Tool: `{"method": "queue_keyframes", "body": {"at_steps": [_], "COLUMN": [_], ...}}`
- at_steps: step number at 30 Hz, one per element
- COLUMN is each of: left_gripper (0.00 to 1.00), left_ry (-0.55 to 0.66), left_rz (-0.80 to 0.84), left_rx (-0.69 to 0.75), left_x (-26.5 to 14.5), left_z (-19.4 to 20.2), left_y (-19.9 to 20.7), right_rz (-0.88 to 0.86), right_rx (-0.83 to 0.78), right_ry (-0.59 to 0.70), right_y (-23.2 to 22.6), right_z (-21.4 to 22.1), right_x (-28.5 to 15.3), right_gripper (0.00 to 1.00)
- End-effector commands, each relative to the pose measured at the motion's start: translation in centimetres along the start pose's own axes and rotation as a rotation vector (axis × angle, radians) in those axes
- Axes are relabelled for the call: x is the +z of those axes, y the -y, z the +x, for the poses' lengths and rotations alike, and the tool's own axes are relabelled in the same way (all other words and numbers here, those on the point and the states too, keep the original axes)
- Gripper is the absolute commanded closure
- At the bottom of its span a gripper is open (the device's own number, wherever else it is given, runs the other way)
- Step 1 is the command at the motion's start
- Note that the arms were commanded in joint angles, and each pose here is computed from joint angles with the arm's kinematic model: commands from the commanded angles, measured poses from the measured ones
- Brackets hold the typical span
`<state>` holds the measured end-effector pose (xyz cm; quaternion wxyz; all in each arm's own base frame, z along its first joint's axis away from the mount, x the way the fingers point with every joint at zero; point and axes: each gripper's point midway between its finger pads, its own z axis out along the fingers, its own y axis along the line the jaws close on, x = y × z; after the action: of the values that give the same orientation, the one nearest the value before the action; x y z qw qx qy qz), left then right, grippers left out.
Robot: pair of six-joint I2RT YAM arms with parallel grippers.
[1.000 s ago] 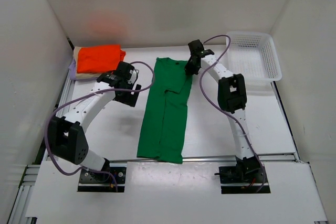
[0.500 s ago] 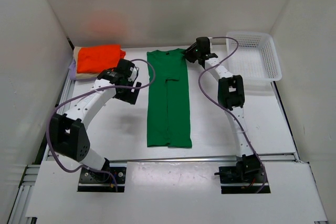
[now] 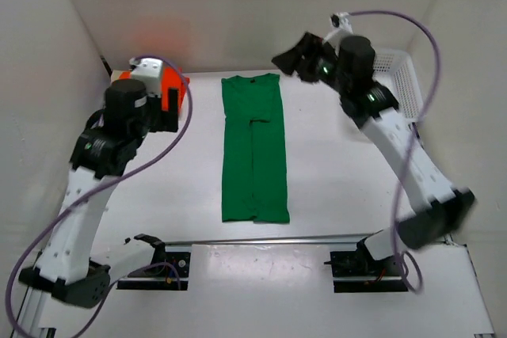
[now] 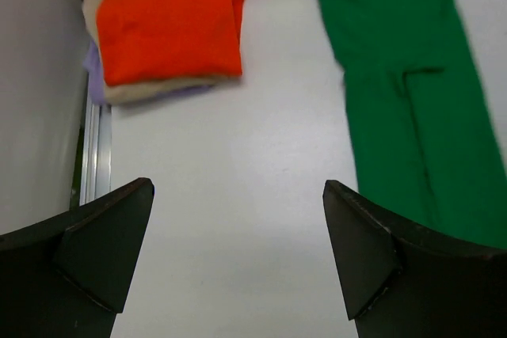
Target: Fold and stack the t-shirts
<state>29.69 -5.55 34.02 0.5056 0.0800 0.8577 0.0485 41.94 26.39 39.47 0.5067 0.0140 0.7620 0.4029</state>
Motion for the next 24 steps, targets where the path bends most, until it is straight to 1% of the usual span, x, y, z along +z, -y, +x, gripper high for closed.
{"method": "queue_keyframes", "body": {"at_steps": [1,2,3,4,5,6,7,8,9,10,11,12,13,14,16,17,18,20,22,23,24], "left_gripper": [0.01,0.01,0.01,0.01,0.01,0.01,0.01,0.01,0.01,0.01,0.01,0.01,0.01,0.01,0.03,0.04,0.04,0.05,0.06,0.06,0.06], "left_ry": [0.156,0.138,0.119,0.087,0.021,-0.011,-0.053,-0.117,-0.175,-0.225,-0.311,-0.359,-0.397,-0.499,-0.588,-0.651,-0.682,-0.741,-0.798,-0.842,-0.866], "left_rz": [0.045,0.167,0.222,0.254,0.267,0.310,0.309,0.338,0.381,0.482,0.534,0.582,0.648,0.665,0.689,0.697,0.709,0.740,0.755,0.766,0.771], "left_rx": [-0.050,-0.036,-0.027,-0.023,-0.019,-0.022,-0.040,-0.035,-0.034,-0.042,-0.050,-0.059,-0.074,-0.086,-0.102,-0.112,-0.120,-0.140,-0.155,-0.158,-0.151], "left_x": [-4.6,-5.0,-5.3,-5.0,-3.9,-3.4,-2.5,-1.6,-1.2,-1.2,-0.8,-0.6,-0.5,0.2,1.2,1.2,1.4,1.9,1.9,2.0,1.9], "left_z": [-2.8,-2.1,-1.3,-0.4,1.7,2.7,3.8,6.1,7.8,9.2,12.3,13.8,15.0,18.1,20.9,23.0,23.9,25.5,26.6,27.6,28.0], "left_y": [-0.8,1.3,2.2,2.8,3.2,3.9,3.7,4.5,5.5,7.3,8.5,9.5,10.7,11.4,12.2,12.5,12.8,13.6,14.0,14.4,14.6], "right_rz": [0.218,0.198,0.223,0.287,0.304,0.283,0.296,0.319,0.363,0.377,0.357,0.392,0.407,0.414,0.458,0.459,0.465,0.483,0.451,0.426,0.411], "right_rx": [-0.050,-0.045,-0.029,-0.009,0.026,0.025,0.027,0.019,0.038,0.048,0.051,0.065,0.107,0.115,0.132,0.129,0.131,0.143,0.159,0.164,0.162], "right_ry": [-0.237,-0.213,-0.223,-0.285,-0.297,-0.306,-0.327,-0.390,-0.369,-0.378,-0.384,-0.416,-0.428,-0.452,-0.487,-0.508,-0.519,-0.536,-0.561,-0.602,-0.620], "right_y": [6.5,5.4,6.2,8.9,9.2,8.4,8.7,9.5,10.1,10.4,10.0,11.3,11.5,11.7,13.1,13.1,13.3,13.9,13.5,13.2,13.0], "right_z": [10.3,10.8,12.3,16.3,17.7,18.8,20.2,23.2,23.6,24.6,25.6,27.5,28.5,29.6,31.7,32.5,33.1,34.4,35.3,36.2,36.5], "right_x": [-5.3,-8.0,-9.4,-10.7,-12.0,-13.8,-14.8,-16.0,-17.3,-17.9,-18.6,-19.2,-19.5,-19.8,-20.5,-20.6,-20.6,-20.2,-19.3,-19.3,-19.1], "right_gripper": [0.26,0.26,0.26,0.26,0.26,0.26,0.26,0.26,0.26,0.26,0.26,0.26,0.26,0.26,0.27,0.30,0.30,0.37,0.40,0.42,0.46]}}
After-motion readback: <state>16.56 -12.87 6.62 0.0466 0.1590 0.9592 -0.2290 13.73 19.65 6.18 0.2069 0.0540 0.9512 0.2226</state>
